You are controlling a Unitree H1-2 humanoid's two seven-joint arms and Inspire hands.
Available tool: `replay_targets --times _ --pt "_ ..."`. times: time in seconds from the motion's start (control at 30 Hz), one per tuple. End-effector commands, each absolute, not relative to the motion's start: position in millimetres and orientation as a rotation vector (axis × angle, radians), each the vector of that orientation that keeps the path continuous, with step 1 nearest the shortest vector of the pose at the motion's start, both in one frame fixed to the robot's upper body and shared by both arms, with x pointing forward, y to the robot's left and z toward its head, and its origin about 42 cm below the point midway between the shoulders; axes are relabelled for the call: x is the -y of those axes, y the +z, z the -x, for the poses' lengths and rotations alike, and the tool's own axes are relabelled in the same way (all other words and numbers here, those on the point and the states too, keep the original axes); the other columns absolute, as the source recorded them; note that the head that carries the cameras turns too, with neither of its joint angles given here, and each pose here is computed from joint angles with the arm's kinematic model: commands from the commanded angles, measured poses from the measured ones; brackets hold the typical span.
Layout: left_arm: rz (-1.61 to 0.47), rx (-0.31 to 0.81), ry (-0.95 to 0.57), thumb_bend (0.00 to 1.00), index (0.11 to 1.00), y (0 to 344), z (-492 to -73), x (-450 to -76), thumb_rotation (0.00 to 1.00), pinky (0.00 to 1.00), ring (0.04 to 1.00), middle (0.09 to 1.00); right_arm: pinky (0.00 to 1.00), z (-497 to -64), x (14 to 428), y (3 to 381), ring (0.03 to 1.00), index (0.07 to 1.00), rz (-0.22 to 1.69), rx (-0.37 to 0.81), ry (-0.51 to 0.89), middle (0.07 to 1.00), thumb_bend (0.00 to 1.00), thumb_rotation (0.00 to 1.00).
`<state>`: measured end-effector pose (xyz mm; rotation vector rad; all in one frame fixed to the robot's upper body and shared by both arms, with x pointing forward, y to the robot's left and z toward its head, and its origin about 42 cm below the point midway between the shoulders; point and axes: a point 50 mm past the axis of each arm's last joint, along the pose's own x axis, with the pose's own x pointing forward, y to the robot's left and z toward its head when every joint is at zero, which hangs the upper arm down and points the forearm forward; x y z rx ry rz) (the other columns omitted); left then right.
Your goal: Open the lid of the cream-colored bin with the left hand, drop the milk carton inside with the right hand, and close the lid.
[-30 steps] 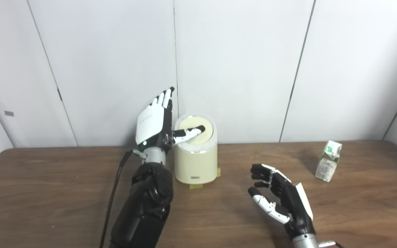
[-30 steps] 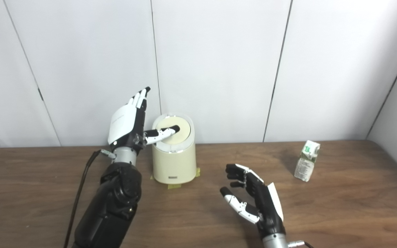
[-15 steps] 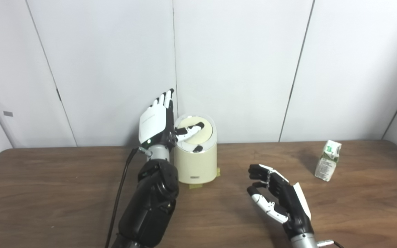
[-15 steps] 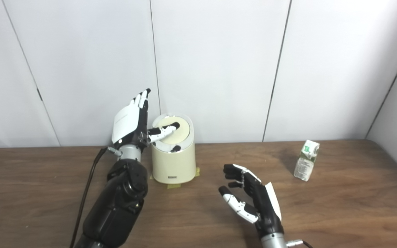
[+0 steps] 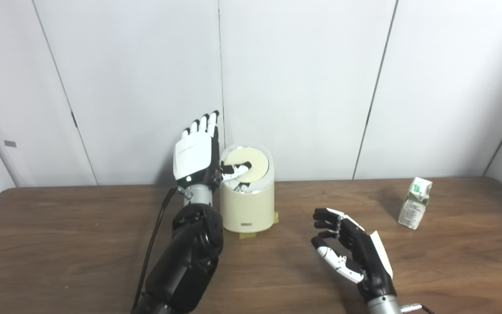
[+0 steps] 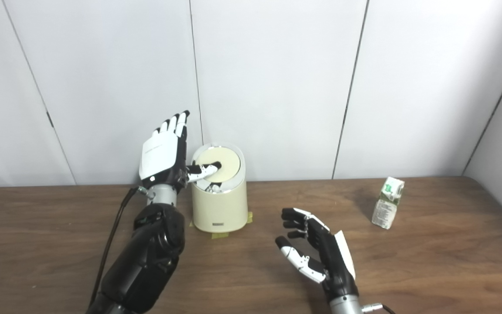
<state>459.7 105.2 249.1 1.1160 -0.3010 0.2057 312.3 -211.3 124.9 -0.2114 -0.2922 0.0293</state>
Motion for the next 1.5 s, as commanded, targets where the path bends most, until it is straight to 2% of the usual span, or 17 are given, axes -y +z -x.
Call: replay_targets --times 0.0,0.13,0.23,0.5,0.8,1.0,1.3,1.4,1.47 --pt "-1.164 0.422 0.270 0.84 1.000 281 -468 -99 0.29 1.00 1.000 1.000 0.65 -301 211 110 0.729 0.723 0.215 0.260 0.035 0.740 0.24 0.38" --pt "-1.231 0.440 0.282 0.96 1.000 278 -468 -100 0.25 1.00 1.000 1.000 0.64 -301 211 110 0.724 0.722 0.225 0.268 0.036 0.738 0.24 0.39" --pt "-1.267 0.442 0.273 1.00 1.000 276 -468 -100 0.24 1.00 1.000 1.000 0.63 -301 211 111 0.723 0.721 0.227 0.265 0.036 0.737 0.24 0.40" --pt "-1.333 0.424 0.249 1.00 1.000 269 -468 -104 0.24 1.00 1.000 1.000 0.62 -301 209 113 0.715 0.718 0.226 0.273 0.041 0.733 0.23 0.37" --pt "-1.450 0.436 0.253 1.00 1.000 266 -468 -105 0.18 1.00 1.000 1.000 0.64 -301 209 113 0.724 0.724 0.236 0.263 0.038 0.738 0.23 0.39" --pt "-1.449 0.398 0.217 1.00 1.000 266 -466 -106 0.18 1.00 1.000 1.000 0.64 -302 208 112 0.719 0.724 0.239 0.268 0.044 0.738 0.23 0.35" --pt "-1.465 0.393 0.198 1.00 1.000 257 -466 -111 0.20 1.00 1.000 1.000 0.63 -302 206 113 0.715 0.724 0.243 0.255 0.037 0.735 0.24 0.40" --pt "-1.458 0.402 0.219 0.96 1.000 255 -466 -112 0.28 1.00 1.000 1.000 0.63 -302 206 113 0.714 0.723 0.234 0.253 0.035 0.734 0.23 0.38" --pt "-1.395 0.373 0.231 0.78 1.000 257 -467 -111 0.47 1.00 1.000 1.000 0.63 -302 205 113 0.714 0.724 0.240 0.250 0.032 0.735 0.23 0.37"
